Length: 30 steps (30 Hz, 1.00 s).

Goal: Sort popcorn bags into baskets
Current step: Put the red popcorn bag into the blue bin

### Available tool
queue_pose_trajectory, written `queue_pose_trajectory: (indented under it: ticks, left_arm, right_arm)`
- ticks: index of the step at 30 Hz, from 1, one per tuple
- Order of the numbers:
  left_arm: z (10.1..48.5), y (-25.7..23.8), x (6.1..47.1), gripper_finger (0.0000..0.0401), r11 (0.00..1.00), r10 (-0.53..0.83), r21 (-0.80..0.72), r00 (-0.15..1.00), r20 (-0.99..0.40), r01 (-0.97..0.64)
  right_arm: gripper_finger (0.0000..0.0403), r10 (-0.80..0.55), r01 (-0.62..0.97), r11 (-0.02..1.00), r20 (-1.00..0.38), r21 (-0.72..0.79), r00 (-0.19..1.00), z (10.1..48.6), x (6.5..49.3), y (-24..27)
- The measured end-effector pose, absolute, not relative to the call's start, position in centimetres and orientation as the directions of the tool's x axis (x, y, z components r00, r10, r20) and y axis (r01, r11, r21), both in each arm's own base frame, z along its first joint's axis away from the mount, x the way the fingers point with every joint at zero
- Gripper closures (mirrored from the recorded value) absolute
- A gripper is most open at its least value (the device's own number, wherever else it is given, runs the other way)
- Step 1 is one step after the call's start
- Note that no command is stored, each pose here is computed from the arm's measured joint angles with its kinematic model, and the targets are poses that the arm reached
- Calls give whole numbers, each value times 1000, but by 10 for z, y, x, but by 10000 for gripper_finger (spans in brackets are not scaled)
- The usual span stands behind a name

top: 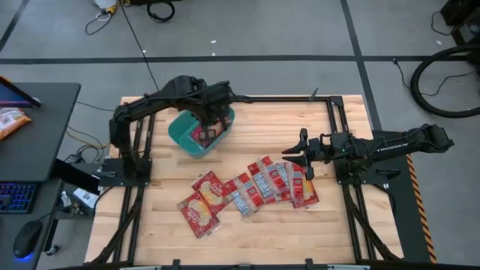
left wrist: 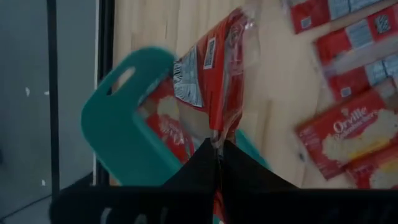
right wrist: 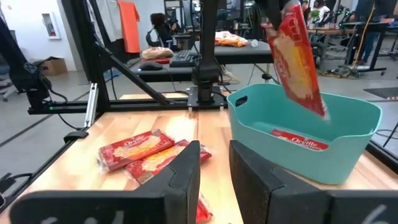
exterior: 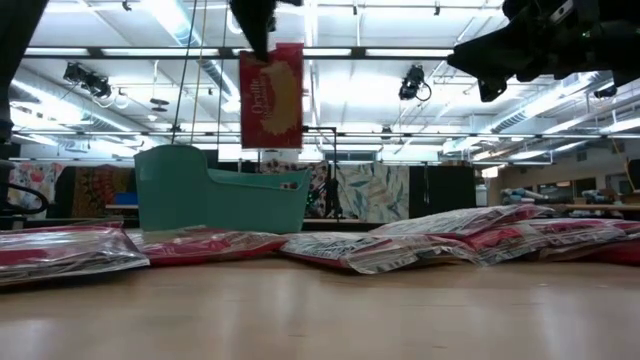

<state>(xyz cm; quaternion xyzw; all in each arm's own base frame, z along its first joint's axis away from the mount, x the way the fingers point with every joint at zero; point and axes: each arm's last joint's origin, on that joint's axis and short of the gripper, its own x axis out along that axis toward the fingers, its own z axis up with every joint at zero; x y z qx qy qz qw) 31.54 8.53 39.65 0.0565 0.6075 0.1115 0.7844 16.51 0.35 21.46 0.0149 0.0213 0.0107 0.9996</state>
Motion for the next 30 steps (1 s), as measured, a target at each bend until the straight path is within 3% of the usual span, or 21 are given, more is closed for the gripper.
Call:
queue_pose_trajectory:
  ticks: [6,10,20,30]
  left_arm:
    - [368,80,269,385,970,232,225,85,-969,-91]
    - [359,77,251,385,968,250,249,41,-967,-11]
    - [323,75,248,385,893,183,129,-87,-979,431]
    - [294,88,260,385,862,132,26,-174,-976,507]
  right_arm:
    - [312,25,-23,999,-46,42,999,214,165,5]
    - [312,36,-35,998,-19,49,999,217,165,7]
    - [312,46,-46,999,-9,30,999,218,165,9]
    - [312,43,-43,999,-10,15,999,218,165,9]
